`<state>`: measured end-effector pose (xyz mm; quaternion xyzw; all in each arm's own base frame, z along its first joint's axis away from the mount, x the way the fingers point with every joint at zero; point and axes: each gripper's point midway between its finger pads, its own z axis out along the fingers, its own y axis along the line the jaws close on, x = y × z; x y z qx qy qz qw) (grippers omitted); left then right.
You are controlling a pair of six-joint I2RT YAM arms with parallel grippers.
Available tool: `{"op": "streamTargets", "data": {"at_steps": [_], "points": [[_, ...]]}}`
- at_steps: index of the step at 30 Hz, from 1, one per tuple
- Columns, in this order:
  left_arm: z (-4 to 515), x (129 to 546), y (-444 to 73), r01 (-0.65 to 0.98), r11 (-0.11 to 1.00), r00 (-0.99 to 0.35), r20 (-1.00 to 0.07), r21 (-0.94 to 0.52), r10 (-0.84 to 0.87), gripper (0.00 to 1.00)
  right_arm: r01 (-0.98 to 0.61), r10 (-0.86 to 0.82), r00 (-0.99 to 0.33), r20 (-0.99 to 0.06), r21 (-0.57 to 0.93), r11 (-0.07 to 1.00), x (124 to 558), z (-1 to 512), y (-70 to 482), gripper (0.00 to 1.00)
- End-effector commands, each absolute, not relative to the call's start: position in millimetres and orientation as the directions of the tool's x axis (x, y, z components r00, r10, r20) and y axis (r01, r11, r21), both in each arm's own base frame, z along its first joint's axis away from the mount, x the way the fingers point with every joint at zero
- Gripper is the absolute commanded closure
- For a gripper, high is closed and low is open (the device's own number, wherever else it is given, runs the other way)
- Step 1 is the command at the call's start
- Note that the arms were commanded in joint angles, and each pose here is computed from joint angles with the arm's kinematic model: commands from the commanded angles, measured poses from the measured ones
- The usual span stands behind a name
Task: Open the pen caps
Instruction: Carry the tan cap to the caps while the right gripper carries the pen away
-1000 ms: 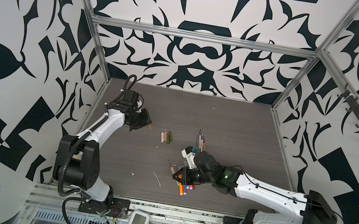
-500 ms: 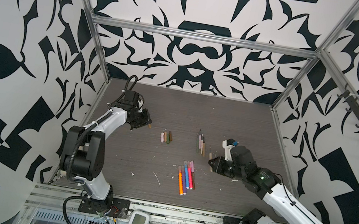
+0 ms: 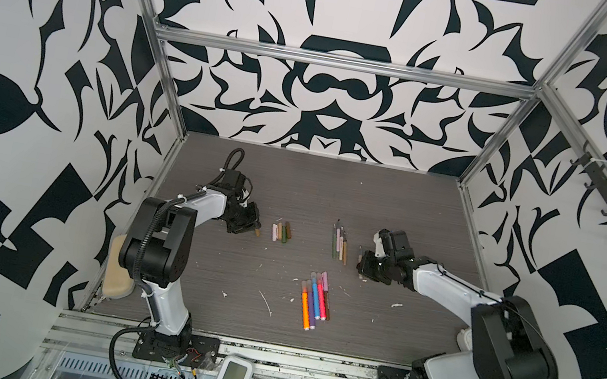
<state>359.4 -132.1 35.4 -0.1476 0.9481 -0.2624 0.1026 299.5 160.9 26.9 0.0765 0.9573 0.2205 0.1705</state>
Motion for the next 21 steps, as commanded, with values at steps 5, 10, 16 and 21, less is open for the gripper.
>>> {"op": "streamTargets", "data": {"at_steps": [5, 10, 16, 21], "points": [[57.7, 353.7, -129.7, -0.157, 0.789, -0.883, -0.273, -0.594, -0.381, 1.0, 0.004, 0.237, -0.887, -0.396, 0.507, 0.862, 342.8, 38.3, 177.3, 1.0], [68.4, 346.0, -127.4, -0.119, 0.78, -0.854, -0.338, -0.614, -0.395, 1.0, 0.025, 0.239, -0.905, -0.351, 0.52, 0.854, 349.6, 22.5, 182.8, 1.0], [68.2, 345.6, -128.4, -0.117, 0.775, -0.853, -0.336, -0.621, -0.399, 1.0, 0.042, 0.24, -0.92, -0.311, 0.53, 0.847, 352.1, 13.4, 184.7, 1.0], [64.2, 347.7, -130.3, -0.125, 0.773, -0.863, -0.317, -0.622, -0.395, 1.0, 0.059, 0.255, -0.918, -0.303, 0.533, 0.844, 351.3, 11.3, 180.8, 1.0]]}}
